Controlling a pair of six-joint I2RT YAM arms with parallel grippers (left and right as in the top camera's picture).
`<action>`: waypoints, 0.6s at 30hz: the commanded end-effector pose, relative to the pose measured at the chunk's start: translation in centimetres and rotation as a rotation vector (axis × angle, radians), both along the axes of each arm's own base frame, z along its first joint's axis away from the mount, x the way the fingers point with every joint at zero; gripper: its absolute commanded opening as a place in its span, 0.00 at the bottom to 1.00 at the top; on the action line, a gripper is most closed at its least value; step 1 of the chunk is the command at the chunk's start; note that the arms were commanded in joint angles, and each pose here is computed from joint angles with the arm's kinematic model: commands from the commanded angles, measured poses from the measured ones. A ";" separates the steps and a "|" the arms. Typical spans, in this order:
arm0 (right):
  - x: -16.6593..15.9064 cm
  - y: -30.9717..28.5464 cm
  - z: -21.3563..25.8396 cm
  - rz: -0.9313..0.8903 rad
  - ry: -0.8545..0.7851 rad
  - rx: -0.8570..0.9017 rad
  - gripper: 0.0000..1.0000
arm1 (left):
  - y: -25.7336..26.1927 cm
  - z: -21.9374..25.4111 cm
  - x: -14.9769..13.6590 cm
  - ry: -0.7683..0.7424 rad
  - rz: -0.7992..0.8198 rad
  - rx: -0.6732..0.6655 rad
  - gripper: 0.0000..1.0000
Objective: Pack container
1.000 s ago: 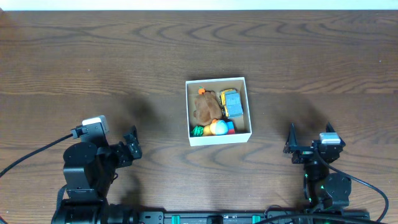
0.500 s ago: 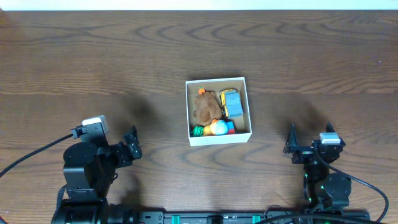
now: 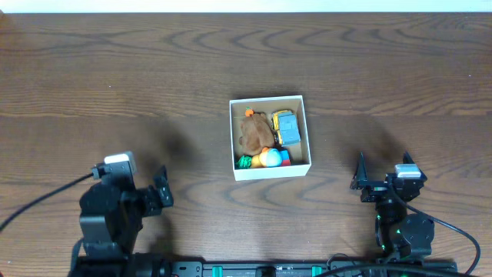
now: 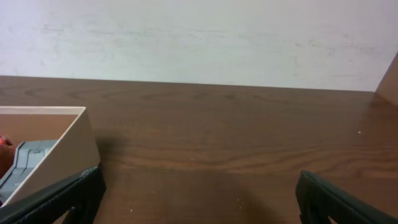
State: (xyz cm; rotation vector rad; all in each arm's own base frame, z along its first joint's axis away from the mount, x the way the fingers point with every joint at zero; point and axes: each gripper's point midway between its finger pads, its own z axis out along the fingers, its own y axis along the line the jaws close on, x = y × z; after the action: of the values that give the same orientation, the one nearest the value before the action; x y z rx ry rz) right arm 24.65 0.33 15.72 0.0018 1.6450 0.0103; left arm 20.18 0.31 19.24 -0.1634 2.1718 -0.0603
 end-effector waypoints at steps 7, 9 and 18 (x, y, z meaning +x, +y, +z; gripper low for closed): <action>0.0 -0.2 0.0 -0.008 0.000 -0.014 0.99 | 0.6 -4.8 1.2 -0.180 -0.033 0.119 0.98; 0.0 -0.2 0.0 -0.008 0.000 -0.014 0.99 | 0.6 -4.2 2.0 -0.267 -0.027 0.123 0.98; 0.0 -0.2 0.0 -0.008 0.000 -0.014 0.99 | 0.6 -2.5 4.2 -0.522 -0.019 0.158 0.98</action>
State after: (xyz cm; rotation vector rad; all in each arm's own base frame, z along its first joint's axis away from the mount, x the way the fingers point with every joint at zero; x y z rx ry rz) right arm 24.65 0.33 15.72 0.0015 1.6450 0.0106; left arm 24.17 0.60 17.49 -0.0352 1.6617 0.0220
